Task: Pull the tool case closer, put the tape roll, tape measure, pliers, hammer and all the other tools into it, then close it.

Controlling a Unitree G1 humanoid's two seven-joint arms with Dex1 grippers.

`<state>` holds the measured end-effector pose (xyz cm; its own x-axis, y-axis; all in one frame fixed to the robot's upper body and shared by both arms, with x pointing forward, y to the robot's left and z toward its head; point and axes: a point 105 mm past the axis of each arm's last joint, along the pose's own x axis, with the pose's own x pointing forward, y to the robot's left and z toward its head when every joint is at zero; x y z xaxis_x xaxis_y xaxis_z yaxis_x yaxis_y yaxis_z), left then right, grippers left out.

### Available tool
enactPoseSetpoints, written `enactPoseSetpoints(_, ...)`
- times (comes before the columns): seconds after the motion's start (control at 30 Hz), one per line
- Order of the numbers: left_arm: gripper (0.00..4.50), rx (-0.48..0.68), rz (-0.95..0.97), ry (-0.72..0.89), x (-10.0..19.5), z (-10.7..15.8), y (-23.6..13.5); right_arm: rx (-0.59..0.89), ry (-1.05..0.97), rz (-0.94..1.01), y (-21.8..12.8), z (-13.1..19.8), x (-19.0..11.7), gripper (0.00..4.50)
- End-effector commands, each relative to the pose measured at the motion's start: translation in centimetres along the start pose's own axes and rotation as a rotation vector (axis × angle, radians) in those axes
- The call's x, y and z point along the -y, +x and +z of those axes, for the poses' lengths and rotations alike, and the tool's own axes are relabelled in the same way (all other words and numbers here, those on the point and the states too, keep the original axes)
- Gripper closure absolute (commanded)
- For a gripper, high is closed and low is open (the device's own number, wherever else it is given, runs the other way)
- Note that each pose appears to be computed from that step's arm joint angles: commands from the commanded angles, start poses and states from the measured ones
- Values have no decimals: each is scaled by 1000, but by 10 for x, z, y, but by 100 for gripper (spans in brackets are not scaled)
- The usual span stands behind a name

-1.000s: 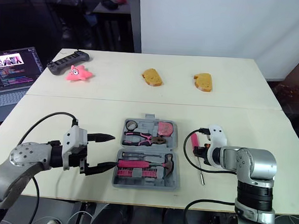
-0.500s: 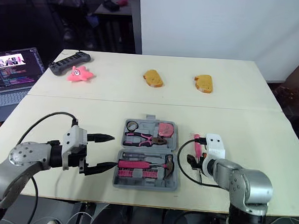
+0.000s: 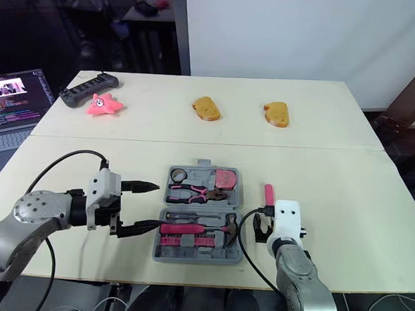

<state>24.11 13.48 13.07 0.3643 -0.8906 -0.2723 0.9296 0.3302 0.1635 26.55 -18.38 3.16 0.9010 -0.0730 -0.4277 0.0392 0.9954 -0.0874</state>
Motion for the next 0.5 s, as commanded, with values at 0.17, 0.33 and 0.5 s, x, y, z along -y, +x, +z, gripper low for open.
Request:
enactPoseSetpoints(0.17,0,-2,-26,20,6,2,-6,-24,33,-1,9,-13,5,30)
enactPoseSetpoints(0.33,0,-3,-19,19,7,2,-7,-38,57,-7,12,-16,10,242)
enactPoseSetpoints(0.5,0,-4,-13,16,6,3,-8,-20,50,-2,10,-11,11,411)
